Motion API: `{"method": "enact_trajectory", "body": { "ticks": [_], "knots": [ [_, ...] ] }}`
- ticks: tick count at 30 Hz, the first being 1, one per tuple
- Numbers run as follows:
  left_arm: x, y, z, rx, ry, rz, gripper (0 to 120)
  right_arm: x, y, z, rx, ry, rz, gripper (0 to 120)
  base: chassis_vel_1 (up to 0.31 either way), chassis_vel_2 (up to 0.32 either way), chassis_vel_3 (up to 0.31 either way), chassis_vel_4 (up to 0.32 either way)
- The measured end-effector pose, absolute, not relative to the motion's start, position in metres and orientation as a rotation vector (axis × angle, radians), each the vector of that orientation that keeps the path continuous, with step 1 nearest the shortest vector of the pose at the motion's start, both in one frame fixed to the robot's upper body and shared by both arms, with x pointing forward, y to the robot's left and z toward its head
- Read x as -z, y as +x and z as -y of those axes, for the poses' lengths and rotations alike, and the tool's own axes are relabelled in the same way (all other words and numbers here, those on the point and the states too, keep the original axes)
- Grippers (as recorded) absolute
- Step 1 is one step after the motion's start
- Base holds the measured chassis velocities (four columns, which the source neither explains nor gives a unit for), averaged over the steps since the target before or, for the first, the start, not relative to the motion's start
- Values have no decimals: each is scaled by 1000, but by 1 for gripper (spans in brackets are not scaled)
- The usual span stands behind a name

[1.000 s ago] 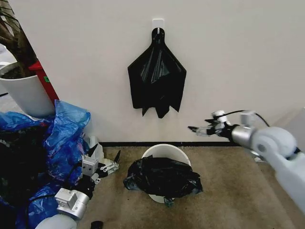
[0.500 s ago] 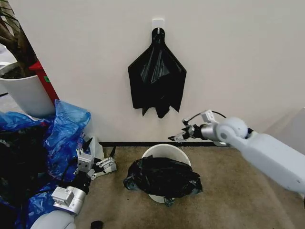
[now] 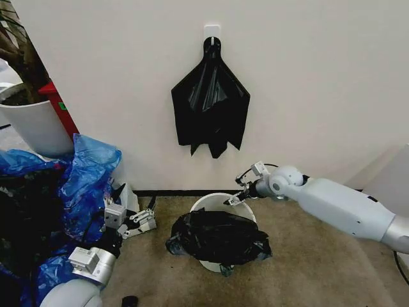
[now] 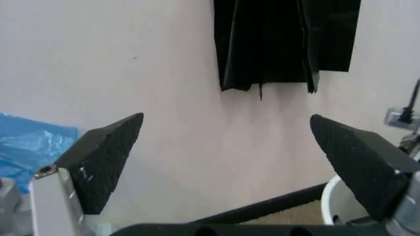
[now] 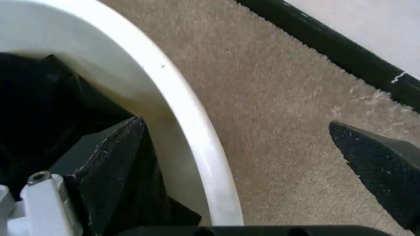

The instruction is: Place the garbage bag over the trash bin.

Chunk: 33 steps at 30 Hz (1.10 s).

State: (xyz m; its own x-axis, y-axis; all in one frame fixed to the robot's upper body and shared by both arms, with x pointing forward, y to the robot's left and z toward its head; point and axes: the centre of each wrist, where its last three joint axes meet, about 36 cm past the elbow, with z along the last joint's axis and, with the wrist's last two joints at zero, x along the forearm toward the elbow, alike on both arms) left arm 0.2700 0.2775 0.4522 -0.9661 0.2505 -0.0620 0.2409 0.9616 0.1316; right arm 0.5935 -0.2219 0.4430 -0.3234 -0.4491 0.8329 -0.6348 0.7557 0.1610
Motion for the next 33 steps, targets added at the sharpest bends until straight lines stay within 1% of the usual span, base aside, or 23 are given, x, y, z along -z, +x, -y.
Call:
{"method": "enact_trajectory", "body": {
  "ticks": [7,12,13,15,17,19,20,23,25,26,28,29,31,32,33],
  "knots": [
    [-452,270,-275,-176,381,-3031,100,-434,602,202,-227,810,1947,100,0,0,0,0],
    [-453,269,-274,-168,382,-3029,100,-431,601,199,-226,809,1934,100,0,0,0,0],
    [-454,269,-273,-163,383,-3027,100,-429,600,199,-231,808,1929,98,0,0,0,0],
    [-455,269,-273,-160,386,-3026,100,-427,598,199,-243,807,1923,90,0,0,0,0],
    [-455,269,-272,-160,388,-3025,100,-427,598,199,-250,808,1921,86,0,0,0,0],
    [-456,269,-270,-155,395,-3024,100,-428,595,199,-265,813,1918,72,0,0,0,0],
    [-456,269,-270,-155,395,-3024,100,-428,595,199,-265,813,1918,72,0,0,0,0],
    [-456,268,-268,-150,403,-3024,100,-430,596,200,-275,804,1924,62,0,0,0,0],
    [-456,267,-266,-148,405,-3026,100,-431,596,203,-275,795,1930,52,0,0,0,0],
    [-456,267,-266,-148,405,-3026,100,-431,596,203,-275,795,1930,52,0,0,0,0],
    [-455,266,-264,-145,406,-3028,100,-432,594,204,-274,790,1933,41,0,0,0,0],
    [-454,266,-263,-143,407,-3028,100,-432,593,205,-273,789,1934,40,0,0,0,0],
    [-454,265,-262,-140,409,-3029,100,-433,592,205,-270,788,1937,30,0,0,0,0],
    [-453,265,-262,-140,410,-3029,100,-433,592,205,-269,789,1938,29,0,0,0,0],
    [-453,264,-261,-138,410,-3029,100,-434,591,204,-257,783,1944,22,0,0,0,0]
  ]
}}
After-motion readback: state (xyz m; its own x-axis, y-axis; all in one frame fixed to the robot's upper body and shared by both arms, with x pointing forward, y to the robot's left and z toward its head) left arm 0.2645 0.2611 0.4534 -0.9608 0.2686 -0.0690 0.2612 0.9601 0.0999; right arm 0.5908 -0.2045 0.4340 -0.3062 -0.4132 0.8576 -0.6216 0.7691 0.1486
